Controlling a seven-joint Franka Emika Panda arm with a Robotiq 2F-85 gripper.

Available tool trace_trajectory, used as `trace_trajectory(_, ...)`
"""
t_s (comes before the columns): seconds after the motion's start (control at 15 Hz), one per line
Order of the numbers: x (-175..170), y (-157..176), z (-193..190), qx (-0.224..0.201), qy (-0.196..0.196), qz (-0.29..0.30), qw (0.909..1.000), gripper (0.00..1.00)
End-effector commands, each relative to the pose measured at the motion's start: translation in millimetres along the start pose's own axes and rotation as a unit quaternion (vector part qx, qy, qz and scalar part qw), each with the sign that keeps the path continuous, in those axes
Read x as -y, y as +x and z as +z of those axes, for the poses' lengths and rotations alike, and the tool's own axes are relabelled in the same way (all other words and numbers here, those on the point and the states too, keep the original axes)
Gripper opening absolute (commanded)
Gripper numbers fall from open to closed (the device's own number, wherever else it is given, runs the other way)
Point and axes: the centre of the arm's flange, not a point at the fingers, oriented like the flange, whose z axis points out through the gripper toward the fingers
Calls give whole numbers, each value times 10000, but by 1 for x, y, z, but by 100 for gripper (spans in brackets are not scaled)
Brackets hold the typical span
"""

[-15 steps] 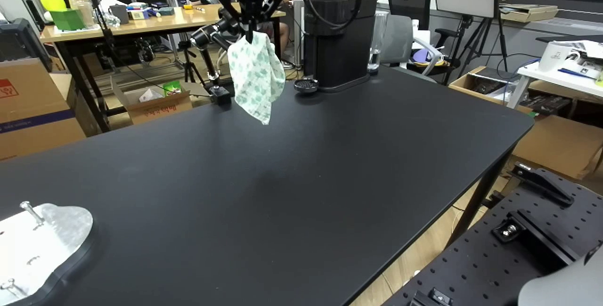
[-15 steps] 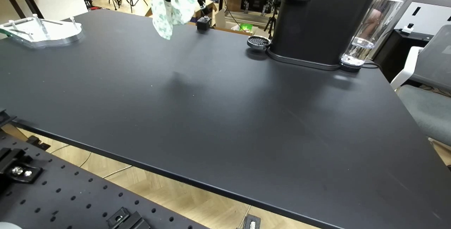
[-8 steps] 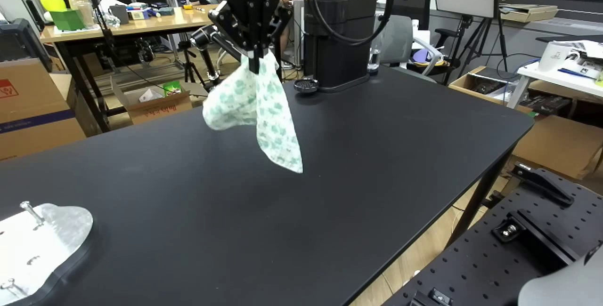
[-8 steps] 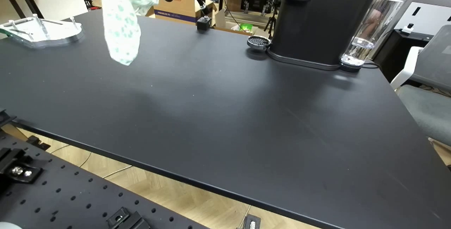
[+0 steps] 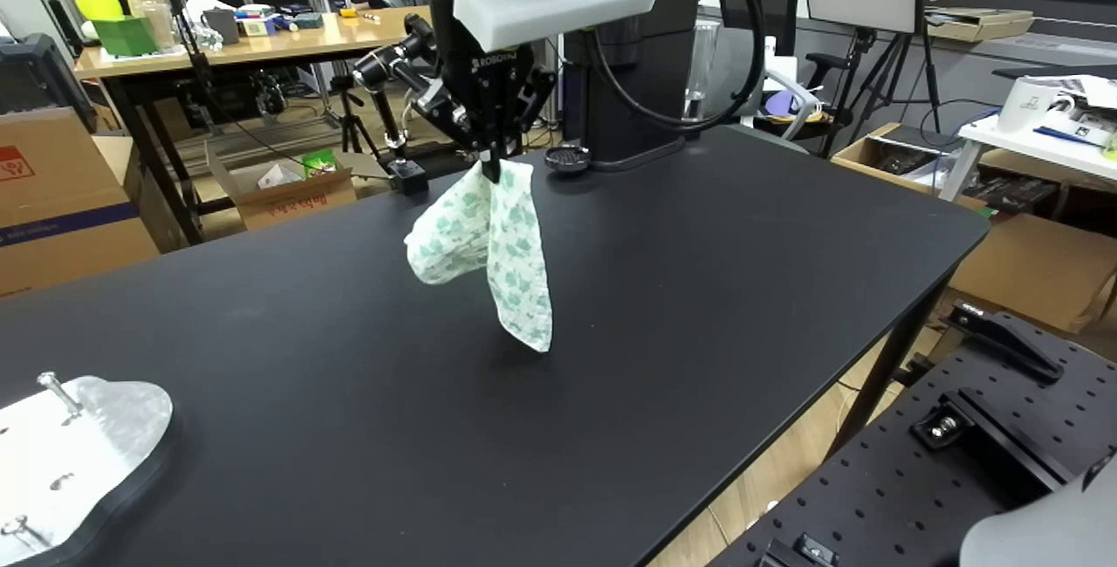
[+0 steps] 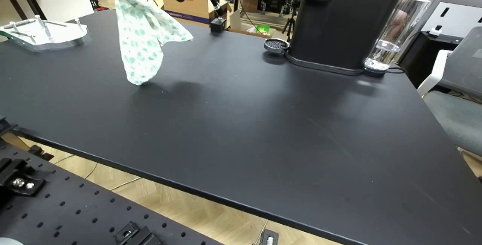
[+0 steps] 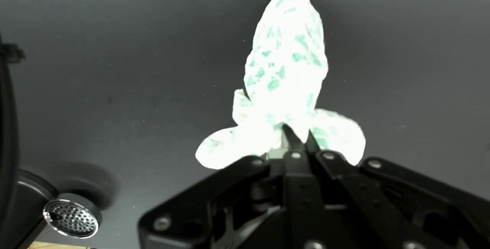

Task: Remove the towel from the black thing on top of the table and put it on the table

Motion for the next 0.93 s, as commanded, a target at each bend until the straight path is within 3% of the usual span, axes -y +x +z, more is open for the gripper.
trace_trajectory(0.0,-11,-2,24,-140,-326,406,9985,27)
trace_trajectory(0.13,-17,-5,32,38,-345,552,9979,32)
trace_trajectory(0.73,-10,-14,32,554,130,922,9941,95)
trace_trajectory(0.87,-7,-17,31,646,241,932,9933,100)
